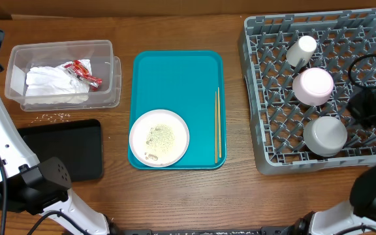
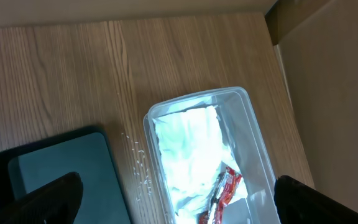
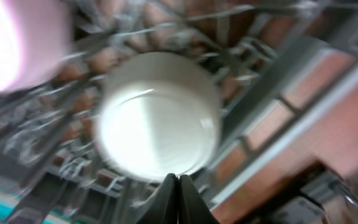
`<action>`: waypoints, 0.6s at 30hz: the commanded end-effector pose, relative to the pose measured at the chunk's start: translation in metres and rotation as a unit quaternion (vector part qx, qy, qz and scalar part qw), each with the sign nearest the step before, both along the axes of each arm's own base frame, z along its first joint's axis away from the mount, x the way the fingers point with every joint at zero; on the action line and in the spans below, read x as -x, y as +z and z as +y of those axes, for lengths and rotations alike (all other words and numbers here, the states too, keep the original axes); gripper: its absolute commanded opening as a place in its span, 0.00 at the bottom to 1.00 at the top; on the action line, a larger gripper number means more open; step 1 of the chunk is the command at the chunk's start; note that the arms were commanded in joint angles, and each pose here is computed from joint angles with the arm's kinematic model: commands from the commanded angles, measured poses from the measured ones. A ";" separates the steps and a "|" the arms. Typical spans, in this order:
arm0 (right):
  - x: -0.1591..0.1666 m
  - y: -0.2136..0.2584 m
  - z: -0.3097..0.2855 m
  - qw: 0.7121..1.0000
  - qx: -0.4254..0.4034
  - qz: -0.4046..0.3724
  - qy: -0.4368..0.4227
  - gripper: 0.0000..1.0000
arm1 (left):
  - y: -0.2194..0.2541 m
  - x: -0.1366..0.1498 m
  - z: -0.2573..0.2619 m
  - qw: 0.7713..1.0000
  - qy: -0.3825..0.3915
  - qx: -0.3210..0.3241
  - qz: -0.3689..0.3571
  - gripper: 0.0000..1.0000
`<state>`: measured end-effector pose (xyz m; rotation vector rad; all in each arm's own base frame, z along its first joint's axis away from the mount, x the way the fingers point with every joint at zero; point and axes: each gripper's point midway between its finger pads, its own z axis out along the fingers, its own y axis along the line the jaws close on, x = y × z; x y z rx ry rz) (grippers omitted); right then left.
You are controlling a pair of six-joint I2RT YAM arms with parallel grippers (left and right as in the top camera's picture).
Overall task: Sort waste into correct bins and load items into the dishwasher
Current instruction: 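Set the white bowl down in the rack and release it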
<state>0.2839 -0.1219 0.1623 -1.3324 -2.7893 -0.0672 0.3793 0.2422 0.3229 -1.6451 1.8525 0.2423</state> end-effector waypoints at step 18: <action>-0.077 0.071 0.248 0.847 -0.252 -0.269 0.384 0.98 | -0.003 -0.004 -0.003 1.000 -0.007 -0.005 0.008 1.00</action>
